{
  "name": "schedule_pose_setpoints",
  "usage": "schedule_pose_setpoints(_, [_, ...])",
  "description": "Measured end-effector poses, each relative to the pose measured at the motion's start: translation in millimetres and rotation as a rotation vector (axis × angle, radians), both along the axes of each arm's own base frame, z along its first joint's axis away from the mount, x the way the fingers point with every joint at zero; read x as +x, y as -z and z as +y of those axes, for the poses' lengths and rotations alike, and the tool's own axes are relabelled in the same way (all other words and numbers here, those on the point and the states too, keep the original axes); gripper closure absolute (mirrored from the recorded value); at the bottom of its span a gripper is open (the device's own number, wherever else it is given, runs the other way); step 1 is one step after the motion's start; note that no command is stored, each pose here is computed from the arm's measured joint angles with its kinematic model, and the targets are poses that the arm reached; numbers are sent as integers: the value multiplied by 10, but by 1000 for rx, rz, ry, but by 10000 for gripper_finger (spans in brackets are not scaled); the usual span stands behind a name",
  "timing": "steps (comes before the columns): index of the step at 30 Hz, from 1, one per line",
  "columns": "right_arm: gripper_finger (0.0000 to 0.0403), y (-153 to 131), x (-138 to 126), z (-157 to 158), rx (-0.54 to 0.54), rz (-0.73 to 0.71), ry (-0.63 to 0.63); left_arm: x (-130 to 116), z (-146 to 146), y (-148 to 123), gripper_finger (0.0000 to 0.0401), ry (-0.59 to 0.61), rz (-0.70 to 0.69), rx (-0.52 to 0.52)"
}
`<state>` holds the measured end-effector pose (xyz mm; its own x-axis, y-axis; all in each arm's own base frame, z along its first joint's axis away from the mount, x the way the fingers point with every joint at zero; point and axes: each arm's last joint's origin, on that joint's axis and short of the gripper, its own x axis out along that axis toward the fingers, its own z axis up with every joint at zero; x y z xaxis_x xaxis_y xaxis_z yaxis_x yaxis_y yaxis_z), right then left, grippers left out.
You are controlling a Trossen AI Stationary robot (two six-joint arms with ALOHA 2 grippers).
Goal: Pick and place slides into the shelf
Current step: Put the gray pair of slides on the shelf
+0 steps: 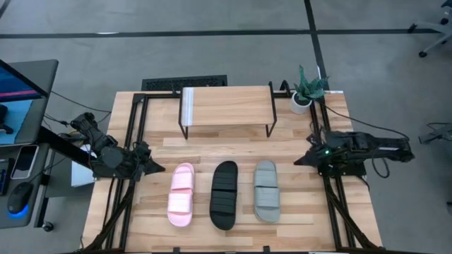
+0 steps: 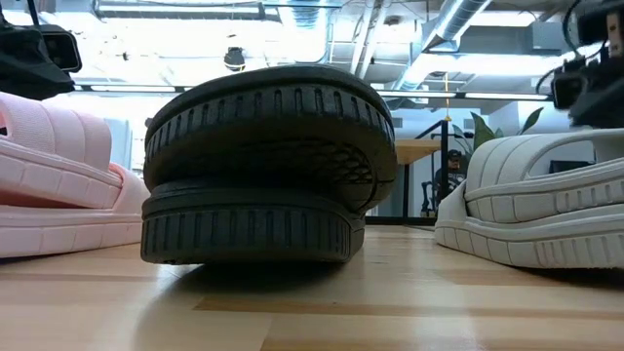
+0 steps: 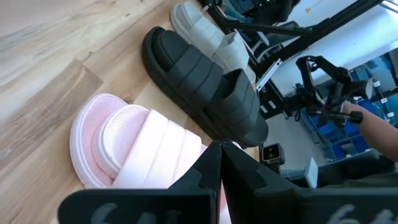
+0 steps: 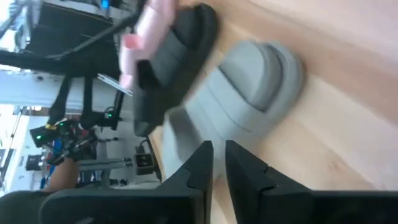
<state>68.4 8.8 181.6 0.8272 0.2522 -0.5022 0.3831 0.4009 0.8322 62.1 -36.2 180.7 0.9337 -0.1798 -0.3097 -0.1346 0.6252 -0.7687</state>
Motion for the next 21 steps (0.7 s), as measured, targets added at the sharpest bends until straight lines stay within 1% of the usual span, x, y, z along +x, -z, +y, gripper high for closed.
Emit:
schedule_pose_setpoints(4, [346, 248, 86, 18, 75, 66, 3, 1, 3, 0, 401, -11, -2, 3])
schedule_pose_setpoints(5, [343, 273, 96, 24, 86, 78, 6, 1, 4, -1, 401, -13, -3, 4])
schedule_pose_setpoints(7, [338, 274, 114, 36, 80, 85, 6, 1, 4, -1, 401, -13, -3, 4])
schedule_pose_setpoints(12, [318, 231, 168, 67, 91, 45, -2, 1, 4, 0, 401, -14, -3, 4])
schedule_pose_setpoints(16, [291, 246, 188, 89, 92, 70, -14, 1, 4, 0, 401, -14, -3, 5])
schedule_pose_setpoints(21, [251, 279, 209, 127, 128, 135, -20, 1, 4, 0, 401, -13, -3, 5])
